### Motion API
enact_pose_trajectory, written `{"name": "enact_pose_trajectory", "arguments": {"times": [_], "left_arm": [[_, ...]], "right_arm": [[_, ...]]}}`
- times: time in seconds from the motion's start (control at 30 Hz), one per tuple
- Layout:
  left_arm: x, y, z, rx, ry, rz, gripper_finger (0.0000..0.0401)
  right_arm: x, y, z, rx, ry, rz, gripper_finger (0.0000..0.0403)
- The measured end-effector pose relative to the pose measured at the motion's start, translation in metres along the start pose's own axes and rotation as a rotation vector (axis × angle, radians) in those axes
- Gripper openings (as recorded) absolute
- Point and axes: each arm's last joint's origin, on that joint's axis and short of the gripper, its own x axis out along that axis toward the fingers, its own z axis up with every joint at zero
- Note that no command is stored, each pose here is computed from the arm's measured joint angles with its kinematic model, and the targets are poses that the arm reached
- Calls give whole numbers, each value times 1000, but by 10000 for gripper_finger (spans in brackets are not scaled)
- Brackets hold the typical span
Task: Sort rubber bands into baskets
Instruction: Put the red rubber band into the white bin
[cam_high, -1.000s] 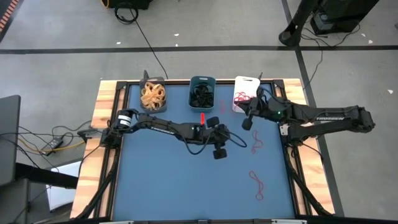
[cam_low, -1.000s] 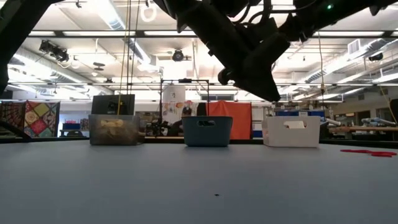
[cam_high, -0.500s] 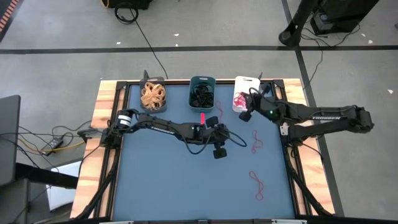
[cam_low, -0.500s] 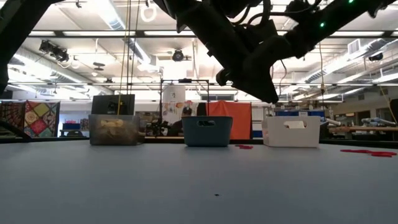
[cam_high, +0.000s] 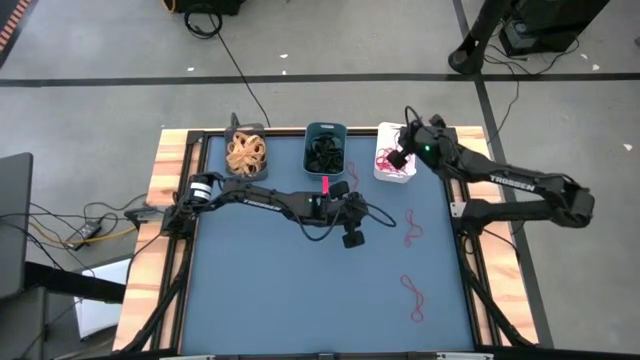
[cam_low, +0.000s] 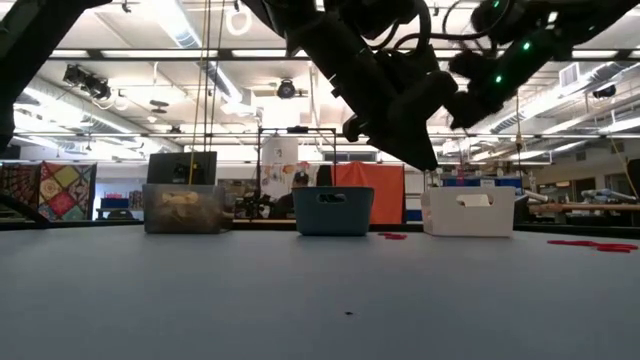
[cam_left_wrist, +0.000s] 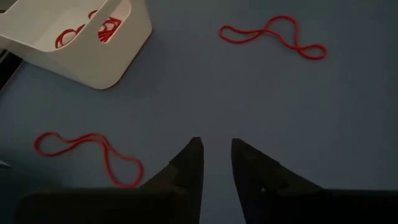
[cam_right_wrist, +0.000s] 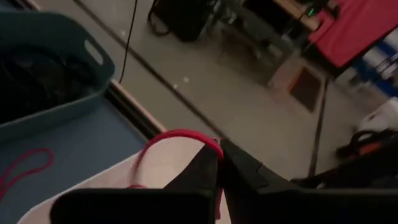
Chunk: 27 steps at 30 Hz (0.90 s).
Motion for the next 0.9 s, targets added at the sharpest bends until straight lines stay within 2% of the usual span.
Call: {"name": "enact_pose_trajectory", "arguments": {"times": [0.17,0.33,0.5,0.63,0.9], "left_arm": [[0,1,0,3,-1,6,88],[0,4,-2,-16,9,101,94],[3,11,0,-52,5,114,123],[11,21,0,-107,-11,130,153],[46,42,-18,-233,38,157,208]], "right_arm": [[21,-1,-9,41,75,33,50],[30,3,-14,26,116,65,107],[28,2,-14,55,123,53,187],[21,-3,-13,105,110,32,236],[6,-10,-16,163,137,64,275]]}}
